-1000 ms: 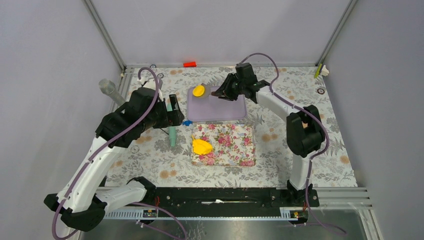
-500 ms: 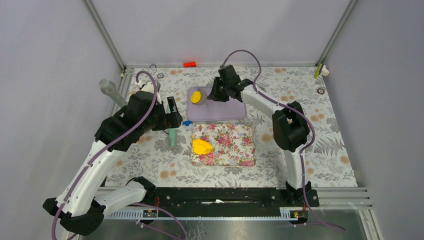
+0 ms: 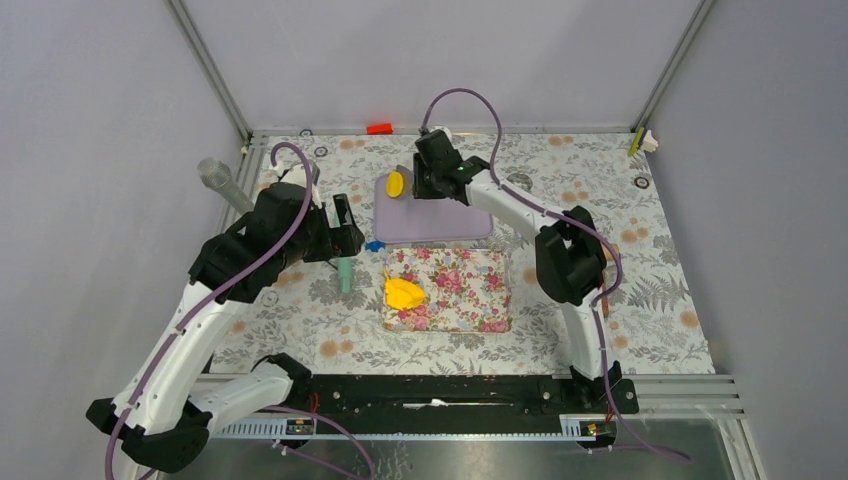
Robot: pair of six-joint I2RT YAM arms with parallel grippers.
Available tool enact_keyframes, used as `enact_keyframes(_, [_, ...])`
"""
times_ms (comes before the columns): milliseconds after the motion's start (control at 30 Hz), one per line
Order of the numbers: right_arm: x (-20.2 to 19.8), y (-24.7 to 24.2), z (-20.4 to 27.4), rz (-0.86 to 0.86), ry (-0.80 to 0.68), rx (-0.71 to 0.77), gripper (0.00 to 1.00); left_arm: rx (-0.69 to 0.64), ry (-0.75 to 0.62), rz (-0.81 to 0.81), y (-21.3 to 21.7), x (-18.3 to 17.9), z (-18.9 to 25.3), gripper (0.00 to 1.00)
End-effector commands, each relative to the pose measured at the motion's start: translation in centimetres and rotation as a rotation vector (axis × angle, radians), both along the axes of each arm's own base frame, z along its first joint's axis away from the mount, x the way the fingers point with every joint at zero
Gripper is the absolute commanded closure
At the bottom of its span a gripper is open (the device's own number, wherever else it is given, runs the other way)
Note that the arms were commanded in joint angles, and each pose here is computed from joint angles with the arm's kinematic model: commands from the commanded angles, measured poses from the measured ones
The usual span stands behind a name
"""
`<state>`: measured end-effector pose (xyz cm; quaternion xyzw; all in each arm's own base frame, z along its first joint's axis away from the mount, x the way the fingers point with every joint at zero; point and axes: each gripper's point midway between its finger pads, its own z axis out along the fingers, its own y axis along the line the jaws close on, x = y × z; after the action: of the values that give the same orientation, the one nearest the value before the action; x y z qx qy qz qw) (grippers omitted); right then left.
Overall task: Roll out the dumpling wrappers from the dough
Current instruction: Place the dumpling wrapper on the plate.
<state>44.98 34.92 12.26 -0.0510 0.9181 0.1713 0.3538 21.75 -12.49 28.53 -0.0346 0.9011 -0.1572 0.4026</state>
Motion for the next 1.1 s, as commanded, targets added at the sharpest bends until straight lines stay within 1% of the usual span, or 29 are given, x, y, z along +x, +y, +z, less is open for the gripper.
enact_keyframes(0, [0.0, 0.9, 0.5, 0.054, -0.063, -0.09, 1.0, -0.04, -0.041, -0.013, -0.3, 0.1, 1.1, 0.11])
enact_keyframes(100, [0.0, 1.1, 0.0, 0.058, -0.049, -0.09, 1.0, -0.046, -0.04, -0.014, -0.3, 0.0, 1.1, 0.11])
enact_keyframes(200, [0.4, 0.9, -0.2, 0.044, -0.044, -0.128, 1.0, -0.048, -0.041, -0.015, -0.3, -0.1, 1.0, 0.11])
enact_keyframes(300, [0.6, 0.6, 0.2, 0.043, -0.068, -0.187, 1.0, -0.05, -0.043, -0.015, -0.2, -0.3, 1.0, 0.11])
enact_keyframes(467, [0.8, 0.3, 1.1, 0.055, -0.137, -0.338, 1.0, -0.051, -0.034, -0.015, -0.3, -0.2, 0.7, 0.11])
enact_keyframes(533, [0.6, 0.5, 1.6, 0.066, -0.156, -0.374, 1.0, -0.052, -0.03, -0.017, -0.4, -0.2, 0.6, 0.11])
enact_keyframes(700, [0.2, 0.8, 2.3, 0.067, -0.158, -0.361, 1.0, -0.06, -0.031, -0.021, -0.5, -0.2, 0.7, 0.11])
enact_keyframes(933, [-1.2, 0.2, 3.5, 0.048, -0.126, -0.321, 1.0, -0.059, -0.031, -0.02, -0.4, -0.3, 0.6, 0.11])
enact_keyframes(1067, [-1.3, -1.1, 3.8, 0.004, -0.107, -0.379, 1.0, -0.063, -0.023, -0.022, -0.5, -0.3, 0.5, 0.11])
